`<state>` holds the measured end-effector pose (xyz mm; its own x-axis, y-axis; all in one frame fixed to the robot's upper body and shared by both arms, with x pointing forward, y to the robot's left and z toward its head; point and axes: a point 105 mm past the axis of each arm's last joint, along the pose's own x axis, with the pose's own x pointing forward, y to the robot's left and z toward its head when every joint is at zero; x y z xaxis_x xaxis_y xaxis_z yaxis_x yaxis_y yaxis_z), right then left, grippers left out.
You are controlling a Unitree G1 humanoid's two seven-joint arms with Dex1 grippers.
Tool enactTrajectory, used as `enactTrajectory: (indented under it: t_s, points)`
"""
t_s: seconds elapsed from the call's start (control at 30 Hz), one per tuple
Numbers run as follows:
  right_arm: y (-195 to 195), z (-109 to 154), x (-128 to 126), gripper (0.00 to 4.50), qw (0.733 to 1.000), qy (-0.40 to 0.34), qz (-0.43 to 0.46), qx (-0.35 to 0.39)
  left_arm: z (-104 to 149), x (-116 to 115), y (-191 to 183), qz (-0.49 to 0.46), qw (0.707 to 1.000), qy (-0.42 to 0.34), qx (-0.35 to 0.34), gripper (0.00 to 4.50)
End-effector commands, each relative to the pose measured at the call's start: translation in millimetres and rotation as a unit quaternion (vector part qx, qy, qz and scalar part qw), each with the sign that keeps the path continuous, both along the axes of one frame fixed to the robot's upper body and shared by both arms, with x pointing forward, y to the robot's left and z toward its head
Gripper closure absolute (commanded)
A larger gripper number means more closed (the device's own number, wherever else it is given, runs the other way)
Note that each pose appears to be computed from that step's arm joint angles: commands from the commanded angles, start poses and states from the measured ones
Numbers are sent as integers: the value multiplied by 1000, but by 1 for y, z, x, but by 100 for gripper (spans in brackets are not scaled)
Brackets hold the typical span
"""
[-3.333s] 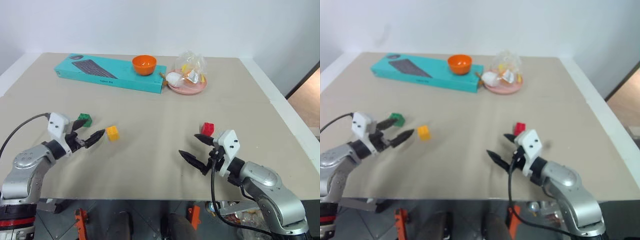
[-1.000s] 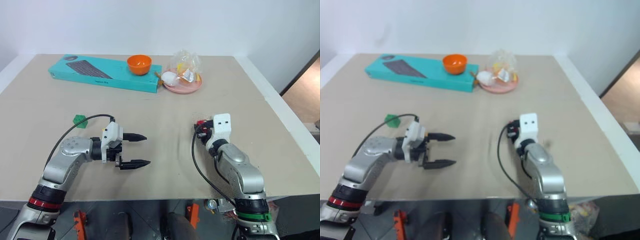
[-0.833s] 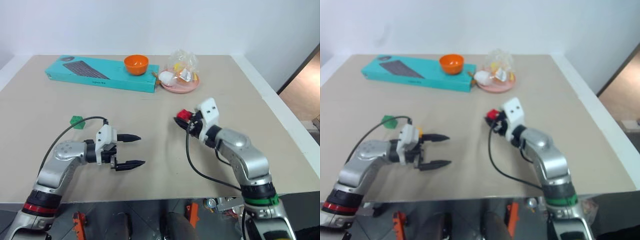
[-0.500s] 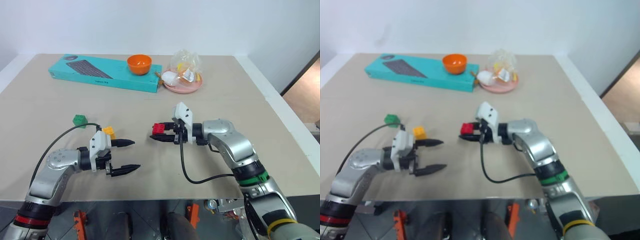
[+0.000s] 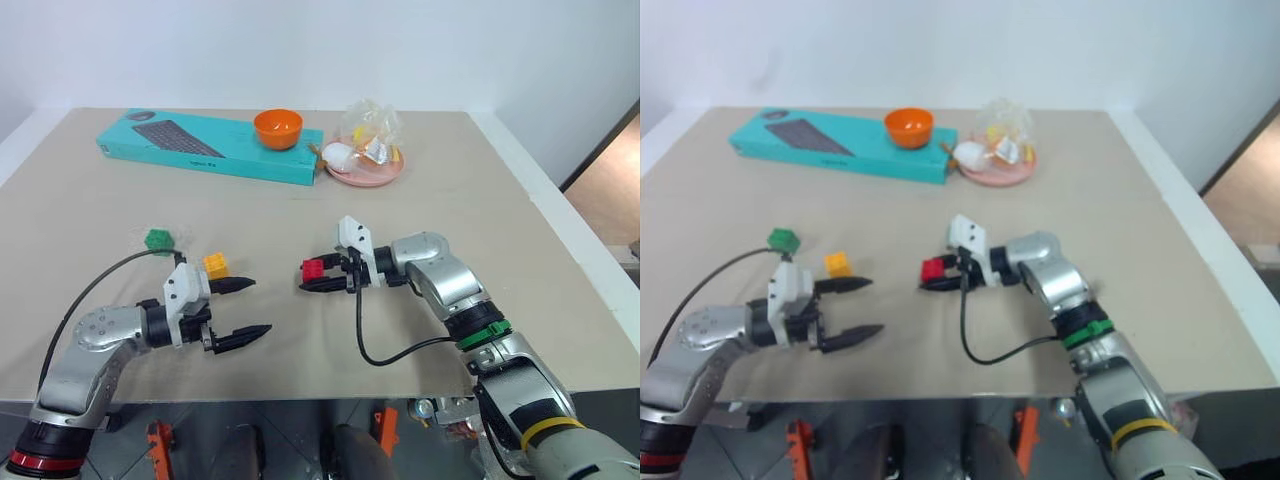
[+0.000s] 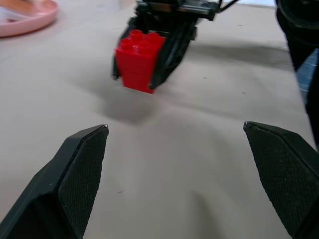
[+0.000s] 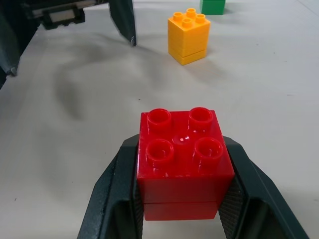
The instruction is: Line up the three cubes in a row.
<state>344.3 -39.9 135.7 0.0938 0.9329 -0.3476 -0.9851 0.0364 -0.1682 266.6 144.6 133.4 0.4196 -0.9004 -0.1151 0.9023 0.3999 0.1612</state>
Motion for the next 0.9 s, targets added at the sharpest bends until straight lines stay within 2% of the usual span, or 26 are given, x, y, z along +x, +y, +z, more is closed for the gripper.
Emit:
enactTrajectory:
  t_s: [0.03, 0.43, 0.5, 0.7, 0.9]
  points:
    - [1, 13, 4, 322, 1000, -20, 8, 9, 11, -1, 0, 5, 999, -31, -2, 0]
    - [-2, 6, 12, 322, 1000, -22, -3, 16, 12, 3, -5, 10, 999, -38, -2, 0]
    - [-3, 5, 12, 216, 1000, -23, -5, 15, 12, 3, -6, 10, 999, -38, -3, 0]
    - [-5, 11, 9, 17, 999, -32, -4, 25, 12, 7, -6, 12, 999, -39, -4, 0]
    - [-5, 29, 1, 8, 997, -57, -1, 45, 13, 10, -2, 34, 998, -43, -12, 0]
